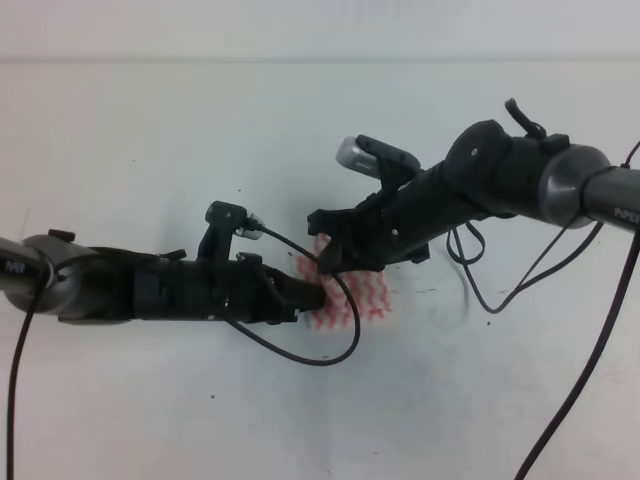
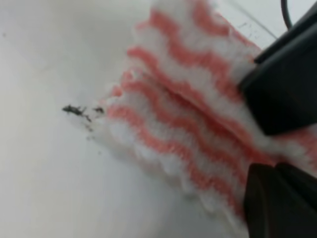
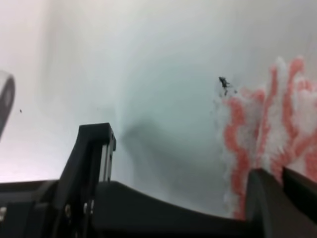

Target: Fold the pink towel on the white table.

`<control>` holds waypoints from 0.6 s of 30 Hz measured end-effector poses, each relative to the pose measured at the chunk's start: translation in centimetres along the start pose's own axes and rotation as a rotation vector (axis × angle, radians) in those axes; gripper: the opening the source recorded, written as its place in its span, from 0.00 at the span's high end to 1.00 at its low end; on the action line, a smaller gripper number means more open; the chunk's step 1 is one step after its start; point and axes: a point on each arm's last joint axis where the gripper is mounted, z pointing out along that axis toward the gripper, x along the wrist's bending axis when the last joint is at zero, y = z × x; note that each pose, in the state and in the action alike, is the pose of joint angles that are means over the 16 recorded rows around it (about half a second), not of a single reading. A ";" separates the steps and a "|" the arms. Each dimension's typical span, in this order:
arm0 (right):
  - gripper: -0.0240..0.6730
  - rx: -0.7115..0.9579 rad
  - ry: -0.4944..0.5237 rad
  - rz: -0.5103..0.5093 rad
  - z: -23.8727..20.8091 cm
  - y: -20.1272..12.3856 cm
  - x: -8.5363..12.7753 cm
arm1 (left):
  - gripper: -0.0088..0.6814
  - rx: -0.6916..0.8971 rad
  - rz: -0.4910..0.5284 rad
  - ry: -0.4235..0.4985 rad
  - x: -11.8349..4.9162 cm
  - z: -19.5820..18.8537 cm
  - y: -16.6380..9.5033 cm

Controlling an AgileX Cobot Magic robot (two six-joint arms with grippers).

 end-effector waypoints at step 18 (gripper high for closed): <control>0.99 -0.003 -0.022 -0.022 0.1 0.0 -0.2 | 0.99 0.004 0.012 0.021 -0.2 -0.3 0.5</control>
